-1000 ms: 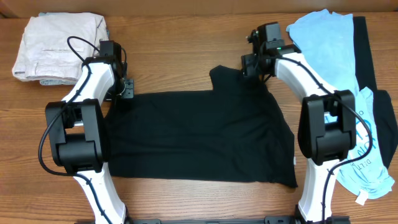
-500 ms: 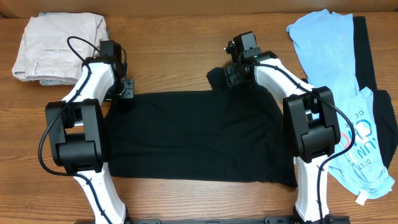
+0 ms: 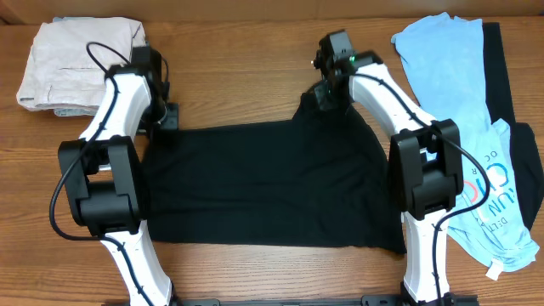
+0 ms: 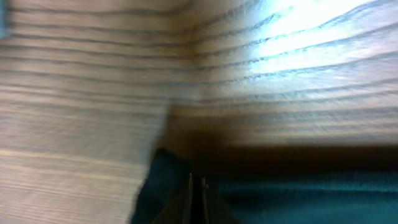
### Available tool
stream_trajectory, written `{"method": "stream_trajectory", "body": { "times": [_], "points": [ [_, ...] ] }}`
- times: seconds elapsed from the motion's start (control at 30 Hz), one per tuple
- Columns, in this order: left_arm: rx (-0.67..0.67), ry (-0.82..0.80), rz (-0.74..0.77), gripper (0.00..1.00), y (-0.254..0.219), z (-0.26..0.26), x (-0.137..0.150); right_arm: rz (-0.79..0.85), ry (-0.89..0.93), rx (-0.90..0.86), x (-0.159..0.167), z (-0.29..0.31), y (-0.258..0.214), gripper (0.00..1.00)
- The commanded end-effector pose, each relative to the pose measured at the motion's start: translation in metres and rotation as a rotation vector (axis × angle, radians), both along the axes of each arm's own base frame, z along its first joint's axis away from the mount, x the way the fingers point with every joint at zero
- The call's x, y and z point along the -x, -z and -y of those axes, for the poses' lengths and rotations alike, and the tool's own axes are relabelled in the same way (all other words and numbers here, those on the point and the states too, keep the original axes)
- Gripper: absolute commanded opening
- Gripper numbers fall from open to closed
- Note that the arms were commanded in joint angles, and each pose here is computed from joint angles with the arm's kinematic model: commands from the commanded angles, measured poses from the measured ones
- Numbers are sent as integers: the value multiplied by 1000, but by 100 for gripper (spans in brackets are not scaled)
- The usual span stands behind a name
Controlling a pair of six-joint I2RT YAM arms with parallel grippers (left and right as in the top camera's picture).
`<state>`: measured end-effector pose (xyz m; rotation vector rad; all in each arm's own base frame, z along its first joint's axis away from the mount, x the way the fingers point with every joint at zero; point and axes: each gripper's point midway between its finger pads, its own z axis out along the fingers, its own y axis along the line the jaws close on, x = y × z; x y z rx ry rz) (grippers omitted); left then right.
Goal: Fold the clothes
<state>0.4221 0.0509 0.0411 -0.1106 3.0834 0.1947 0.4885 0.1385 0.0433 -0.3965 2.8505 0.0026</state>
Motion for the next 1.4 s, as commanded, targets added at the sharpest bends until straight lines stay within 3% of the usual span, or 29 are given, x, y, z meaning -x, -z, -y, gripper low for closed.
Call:
{"method": "stream_trajectory", "body": {
  "times": [0.0,0.27,0.6,0.8,1.1,1.23,1.37],
  "points": [
    [-17,-17,11,4,-24,-7,-8,37,35,-65,-6,7,-53,4],
    [24,-47,-141,4,-45,1,29,-177,100,-232,57,17,-103,4],
    [91,-77,-289,4,-51,15,66,-219,281,-129,101,48,-135,4],
    [78,-94,-310,4,-52,13,74,-312,393,-44,142,62,-111,4],
    [70,-103,-211,4,-94,18,83,-367,470,-13,197,75,-84,4],
    [64,-99,-241,4,-88,30,106,-406,494,3,218,79,-75,4],
    [45,-142,-337,4,-50,37,144,-482,504,-10,247,77,-54,4]
  ]
}}
